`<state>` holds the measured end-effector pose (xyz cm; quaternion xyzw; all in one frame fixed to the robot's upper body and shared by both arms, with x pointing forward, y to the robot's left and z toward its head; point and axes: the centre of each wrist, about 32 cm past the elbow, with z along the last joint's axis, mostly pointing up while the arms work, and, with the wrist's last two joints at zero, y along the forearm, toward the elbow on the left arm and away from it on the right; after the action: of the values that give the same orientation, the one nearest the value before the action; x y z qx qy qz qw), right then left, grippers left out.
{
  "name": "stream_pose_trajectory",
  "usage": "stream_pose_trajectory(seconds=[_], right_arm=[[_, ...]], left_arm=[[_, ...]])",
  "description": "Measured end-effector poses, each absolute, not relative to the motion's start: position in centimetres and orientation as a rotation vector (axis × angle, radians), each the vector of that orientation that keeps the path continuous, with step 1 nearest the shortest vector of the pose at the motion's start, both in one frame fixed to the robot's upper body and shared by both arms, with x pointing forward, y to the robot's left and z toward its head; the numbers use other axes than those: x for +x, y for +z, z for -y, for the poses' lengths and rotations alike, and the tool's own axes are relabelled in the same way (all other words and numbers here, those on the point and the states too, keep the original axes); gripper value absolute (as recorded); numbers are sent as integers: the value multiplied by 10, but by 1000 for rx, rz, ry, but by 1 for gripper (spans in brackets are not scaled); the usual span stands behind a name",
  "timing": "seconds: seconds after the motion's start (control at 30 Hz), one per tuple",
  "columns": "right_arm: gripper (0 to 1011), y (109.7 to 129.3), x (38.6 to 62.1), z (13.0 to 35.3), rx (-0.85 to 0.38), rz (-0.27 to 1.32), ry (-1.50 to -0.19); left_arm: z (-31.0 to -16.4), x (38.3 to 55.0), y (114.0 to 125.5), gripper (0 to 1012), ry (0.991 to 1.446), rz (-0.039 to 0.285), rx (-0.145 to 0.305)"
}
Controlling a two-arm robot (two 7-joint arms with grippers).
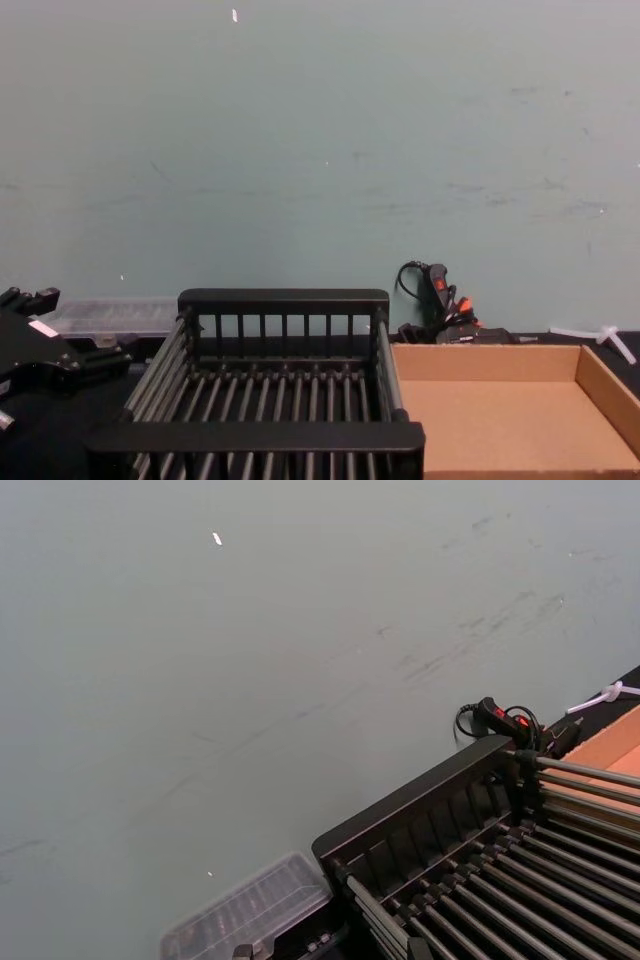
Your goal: Pick up the white tape and place it into the black box , Pick up the silver tape and place it into the brown box.
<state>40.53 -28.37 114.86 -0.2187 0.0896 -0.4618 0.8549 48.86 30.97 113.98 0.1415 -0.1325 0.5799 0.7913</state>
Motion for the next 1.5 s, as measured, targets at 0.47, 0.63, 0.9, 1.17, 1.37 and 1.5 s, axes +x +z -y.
stream_pose_trajectory(seconds=[0.47,0.63,0.9,1.17,1.37,1.5], right_arm=[[1002,1148,408,283,-463,-201,-970],[1002,1148,408,284,-463,-200,-971],[901,1148,407,284,-463,-200,-972],[676,1148,407,284,-462,-199,-973],[474,1148,407,284,-461,-198,-973],[329,1148,407,283,-461,-198,-973]], left_arm=[[-310,489,1140,1001,1248,285,304],[-310,489,1140,1001,1248,285,305],[-310,489,1140,1001,1248,285,304],[-310,489,1140,1001,1248,285,304],[-310,489,1140,1001,1248,285,304],[-310,489,1140,1002,1248,285,305]])
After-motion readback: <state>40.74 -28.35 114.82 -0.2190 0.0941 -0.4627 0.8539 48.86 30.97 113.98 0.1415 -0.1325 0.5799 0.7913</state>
